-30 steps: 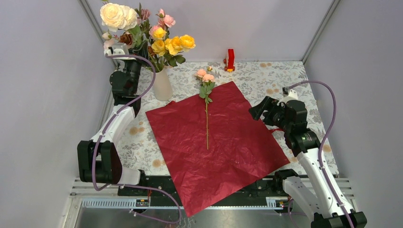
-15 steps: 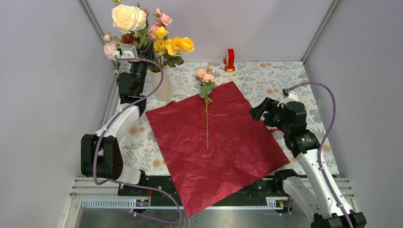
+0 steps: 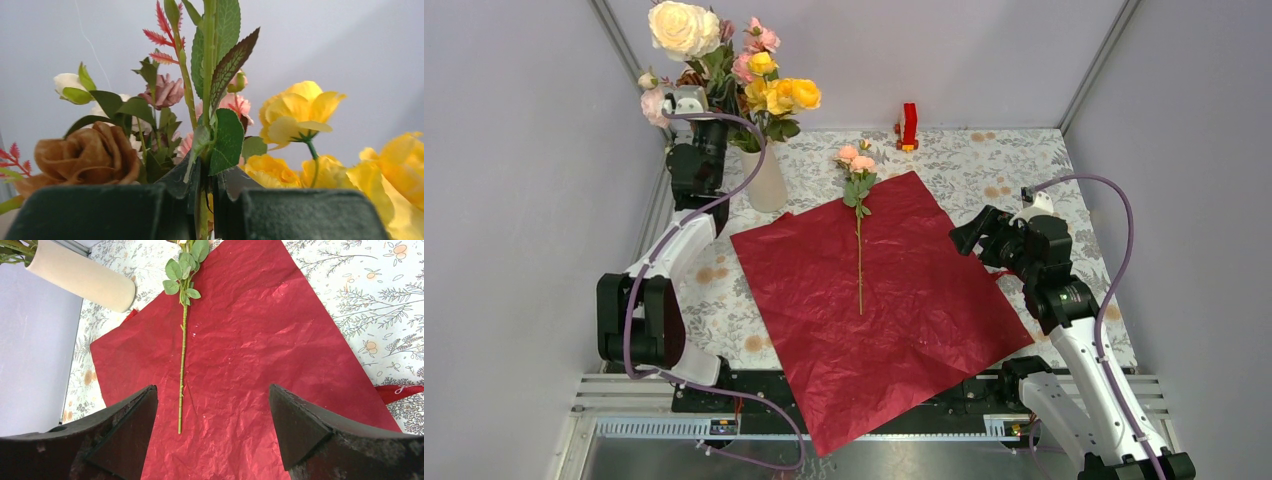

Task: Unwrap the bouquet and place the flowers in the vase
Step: Insert the fake flower into the vase.

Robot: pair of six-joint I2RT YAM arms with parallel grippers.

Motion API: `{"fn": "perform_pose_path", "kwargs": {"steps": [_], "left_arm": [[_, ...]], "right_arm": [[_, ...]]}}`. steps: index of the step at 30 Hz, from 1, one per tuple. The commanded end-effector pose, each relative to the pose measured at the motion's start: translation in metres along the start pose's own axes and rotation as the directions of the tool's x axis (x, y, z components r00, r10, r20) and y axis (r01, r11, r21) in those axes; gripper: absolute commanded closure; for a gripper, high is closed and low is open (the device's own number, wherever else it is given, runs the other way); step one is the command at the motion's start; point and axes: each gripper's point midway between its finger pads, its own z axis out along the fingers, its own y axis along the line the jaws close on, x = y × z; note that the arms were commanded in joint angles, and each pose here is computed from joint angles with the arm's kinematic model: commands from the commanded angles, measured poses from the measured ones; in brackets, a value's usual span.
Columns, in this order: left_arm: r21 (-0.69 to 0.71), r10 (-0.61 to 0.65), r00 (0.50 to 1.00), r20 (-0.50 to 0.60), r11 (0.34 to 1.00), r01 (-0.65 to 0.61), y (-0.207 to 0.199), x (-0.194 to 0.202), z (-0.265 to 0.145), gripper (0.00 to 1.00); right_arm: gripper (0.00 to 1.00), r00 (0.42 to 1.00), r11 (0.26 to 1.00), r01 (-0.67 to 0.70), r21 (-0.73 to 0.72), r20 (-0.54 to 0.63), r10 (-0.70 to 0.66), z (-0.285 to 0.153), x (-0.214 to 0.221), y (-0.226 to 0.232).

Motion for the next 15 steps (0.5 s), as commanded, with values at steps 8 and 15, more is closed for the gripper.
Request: {"fn": "perform_pose_path", "kwargs": {"steps": [8,15], "left_arm": [[0.013,0.001,0.995,-0.101,1.000,0.000,0.010,0.021,0.001,1.00],[0.018,-0.052,0.986,-0.161,0.998,0.056,0.008,0.052,-0.013,1.00]], "right_arm": [[0.13,0.999,1.000,0.001,-0.017,0.033,-0.001,0.004,-0.012,0.005],[0.13,1.000,1.000,-0.003,-0.024,0.029,0.004,0.006,-0.011,0.006]]}}
